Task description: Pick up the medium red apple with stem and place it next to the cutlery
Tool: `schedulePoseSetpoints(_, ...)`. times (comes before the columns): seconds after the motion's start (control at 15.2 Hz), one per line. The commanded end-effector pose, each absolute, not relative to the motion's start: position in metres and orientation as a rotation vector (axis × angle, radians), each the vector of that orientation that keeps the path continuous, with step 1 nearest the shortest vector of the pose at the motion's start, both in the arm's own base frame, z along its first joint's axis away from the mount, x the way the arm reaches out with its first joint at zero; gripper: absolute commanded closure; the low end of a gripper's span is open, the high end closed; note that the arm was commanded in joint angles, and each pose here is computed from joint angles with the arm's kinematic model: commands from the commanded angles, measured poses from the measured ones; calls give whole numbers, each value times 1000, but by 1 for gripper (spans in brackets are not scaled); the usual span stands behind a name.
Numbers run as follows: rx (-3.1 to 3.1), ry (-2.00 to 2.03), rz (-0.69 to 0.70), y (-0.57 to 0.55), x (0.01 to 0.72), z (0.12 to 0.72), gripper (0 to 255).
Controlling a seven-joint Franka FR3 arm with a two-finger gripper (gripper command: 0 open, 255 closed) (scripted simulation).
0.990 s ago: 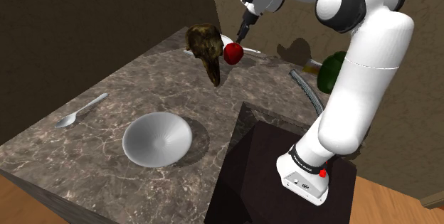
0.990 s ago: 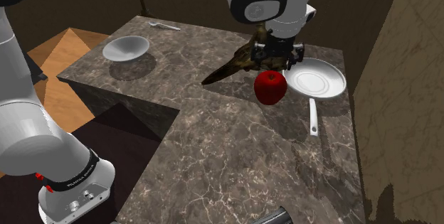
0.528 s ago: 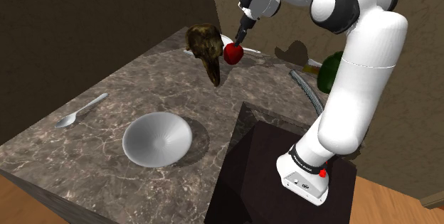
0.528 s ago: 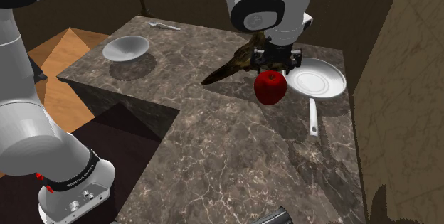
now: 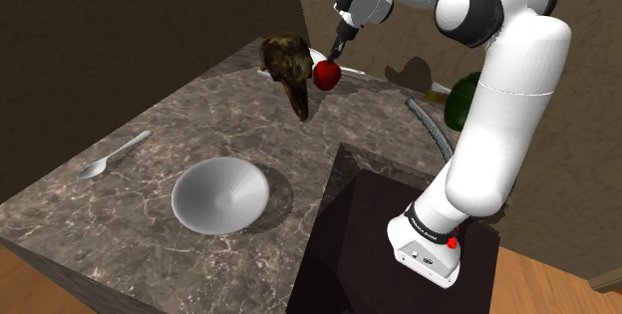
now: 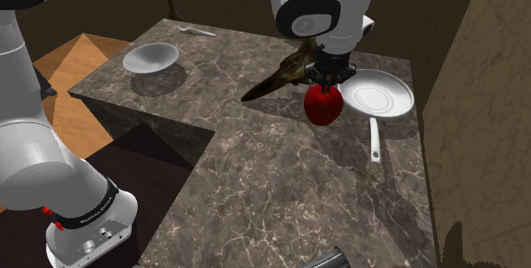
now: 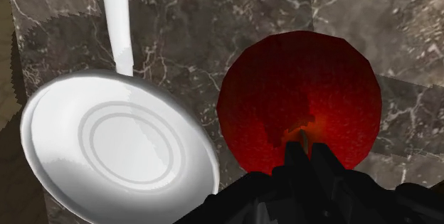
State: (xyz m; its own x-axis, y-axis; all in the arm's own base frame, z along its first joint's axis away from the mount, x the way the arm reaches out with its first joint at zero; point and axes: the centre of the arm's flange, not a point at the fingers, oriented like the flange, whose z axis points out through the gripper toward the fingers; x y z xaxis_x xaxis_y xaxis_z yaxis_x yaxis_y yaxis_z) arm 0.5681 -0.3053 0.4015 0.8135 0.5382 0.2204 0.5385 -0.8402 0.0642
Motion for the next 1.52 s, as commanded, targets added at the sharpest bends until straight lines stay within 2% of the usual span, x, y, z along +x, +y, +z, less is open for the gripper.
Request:
schedulePoseSetpoints(0.0,-2990,-888,-363,-305,568,402,255)
schedulePoseSetpoints(0.33,-2990,-888,-363,-305,568,401,255)
schedulePoseSetpoints(1.45,-2990,-888,-363,-305,568,491,255)
